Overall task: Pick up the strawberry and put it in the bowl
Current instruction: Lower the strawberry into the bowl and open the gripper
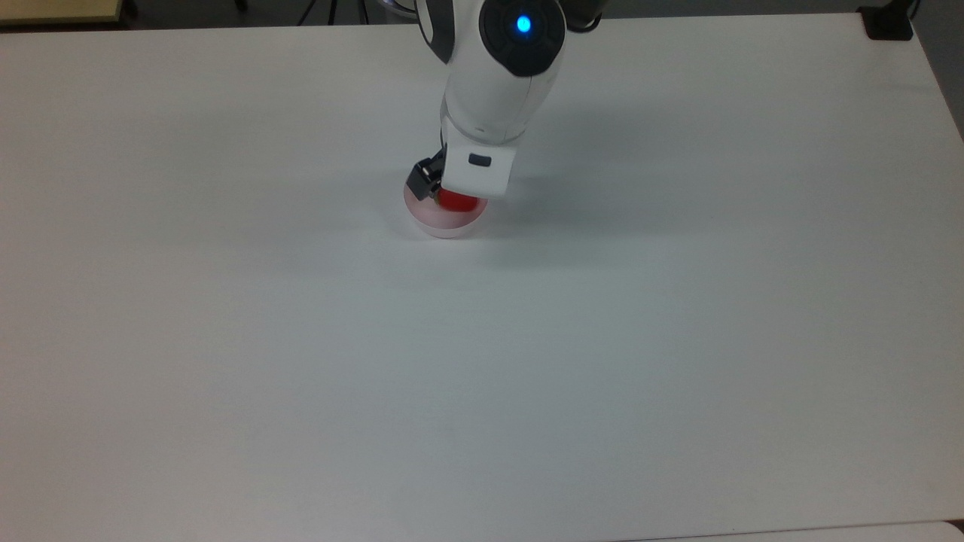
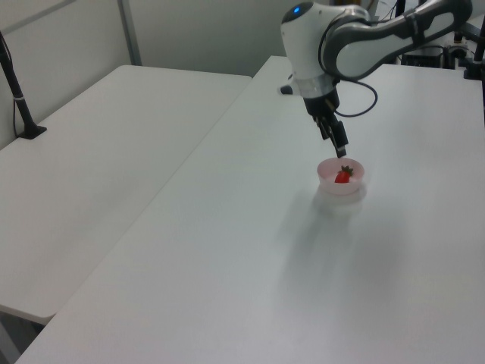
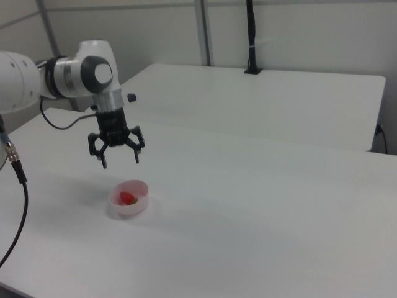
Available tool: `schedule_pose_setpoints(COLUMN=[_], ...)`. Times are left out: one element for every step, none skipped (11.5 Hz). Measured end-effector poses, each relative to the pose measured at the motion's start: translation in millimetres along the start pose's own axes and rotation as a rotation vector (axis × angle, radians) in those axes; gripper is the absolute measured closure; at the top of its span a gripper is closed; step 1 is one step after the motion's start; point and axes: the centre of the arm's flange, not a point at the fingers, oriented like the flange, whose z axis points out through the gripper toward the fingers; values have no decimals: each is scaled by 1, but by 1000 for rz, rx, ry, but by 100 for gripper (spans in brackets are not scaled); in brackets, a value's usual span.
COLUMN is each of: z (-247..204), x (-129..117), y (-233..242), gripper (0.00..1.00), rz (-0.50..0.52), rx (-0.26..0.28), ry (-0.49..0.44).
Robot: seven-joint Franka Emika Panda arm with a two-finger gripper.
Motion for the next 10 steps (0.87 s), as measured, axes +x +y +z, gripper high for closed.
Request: schedule_pose_setpoints(z=[-22,-42,-63,-84,-102,-117,-133,-146,-154,-158], x=[-7,-17,-31,-51,-73,-96,-119,-139,-150,-153], y=[4,6,12,24,36,48,61,68,67,63], gripper=[0,0,0,0,0,0,0,0,0,0], rz=[96,181,297,389,459,519,574,610,652,704], rx=[-22,-40,-58,-74,-57,-12,32,53,65,73], ry=[34,64,96,128,166,209,254,287,294,291])
